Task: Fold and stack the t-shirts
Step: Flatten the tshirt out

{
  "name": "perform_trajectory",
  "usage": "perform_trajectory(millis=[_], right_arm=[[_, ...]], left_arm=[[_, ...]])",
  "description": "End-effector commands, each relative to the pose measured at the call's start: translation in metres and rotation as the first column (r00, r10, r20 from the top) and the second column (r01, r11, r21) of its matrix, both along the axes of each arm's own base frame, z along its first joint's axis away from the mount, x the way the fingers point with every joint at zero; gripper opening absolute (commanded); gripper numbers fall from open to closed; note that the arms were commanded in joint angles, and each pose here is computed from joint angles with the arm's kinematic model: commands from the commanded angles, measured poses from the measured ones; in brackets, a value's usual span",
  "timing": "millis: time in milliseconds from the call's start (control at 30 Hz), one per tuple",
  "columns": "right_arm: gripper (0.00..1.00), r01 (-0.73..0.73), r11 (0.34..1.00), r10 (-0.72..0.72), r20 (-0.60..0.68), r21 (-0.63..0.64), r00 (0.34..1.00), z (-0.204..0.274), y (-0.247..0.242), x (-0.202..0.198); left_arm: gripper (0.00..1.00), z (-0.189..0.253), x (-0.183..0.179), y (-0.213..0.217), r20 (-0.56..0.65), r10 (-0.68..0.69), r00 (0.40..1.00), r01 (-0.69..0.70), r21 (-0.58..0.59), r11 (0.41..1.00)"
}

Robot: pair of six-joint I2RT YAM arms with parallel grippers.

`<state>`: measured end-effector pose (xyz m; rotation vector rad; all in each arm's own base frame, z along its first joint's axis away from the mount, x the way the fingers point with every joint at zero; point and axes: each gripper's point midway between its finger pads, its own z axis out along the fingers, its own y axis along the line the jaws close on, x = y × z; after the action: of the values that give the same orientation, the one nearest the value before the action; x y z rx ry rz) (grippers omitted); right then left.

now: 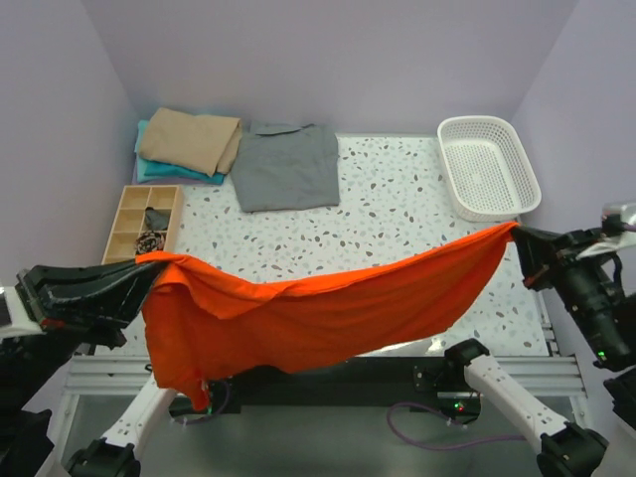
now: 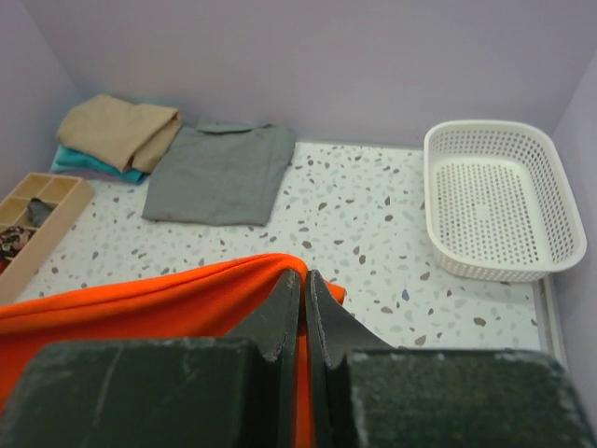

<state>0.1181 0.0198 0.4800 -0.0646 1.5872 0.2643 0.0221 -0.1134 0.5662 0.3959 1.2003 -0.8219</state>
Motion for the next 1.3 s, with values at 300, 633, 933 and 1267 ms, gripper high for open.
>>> perform_trajectory(millis=[300, 633, 933, 1267], right_arm=[[0.0, -0.023, 0.992, -0.019, -0.325, -0.125, 0.945, -0.134, 0.056, 0.132], [0.0, 0.092, 0.978, -0.171, -0.459, -0.189, 0.872, -0.235, 0.071, 0.216], [0.0, 0.191, 0.952, -0.288, -0.491, -0.239, 0.822, -0.28, 0.067, 0.309], [0.0, 0.209, 0.947, -0.313, -0.557, -0.244, 0.769, -0.329, 0.055, 0.376]], left_arm=[[0.0, -0.141, 0.246, 0.009, -0.449, 0.326, 0.832, -0.328, 0.076, 0.942], [0.0, -0.284, 0.375, 0.012, -0.612, 0.463, 0.641, -0.449, 0.191, 0.873], [0.0, -0.351, 0.497, -0.004, -0.636, 0.504, 0.585, -0.443, 0.271, 0.855], [0.0, -0.411, 0.582, -0.016, -0.651, 0.462, 0.602, -0.361, 0.294, 0.885]])
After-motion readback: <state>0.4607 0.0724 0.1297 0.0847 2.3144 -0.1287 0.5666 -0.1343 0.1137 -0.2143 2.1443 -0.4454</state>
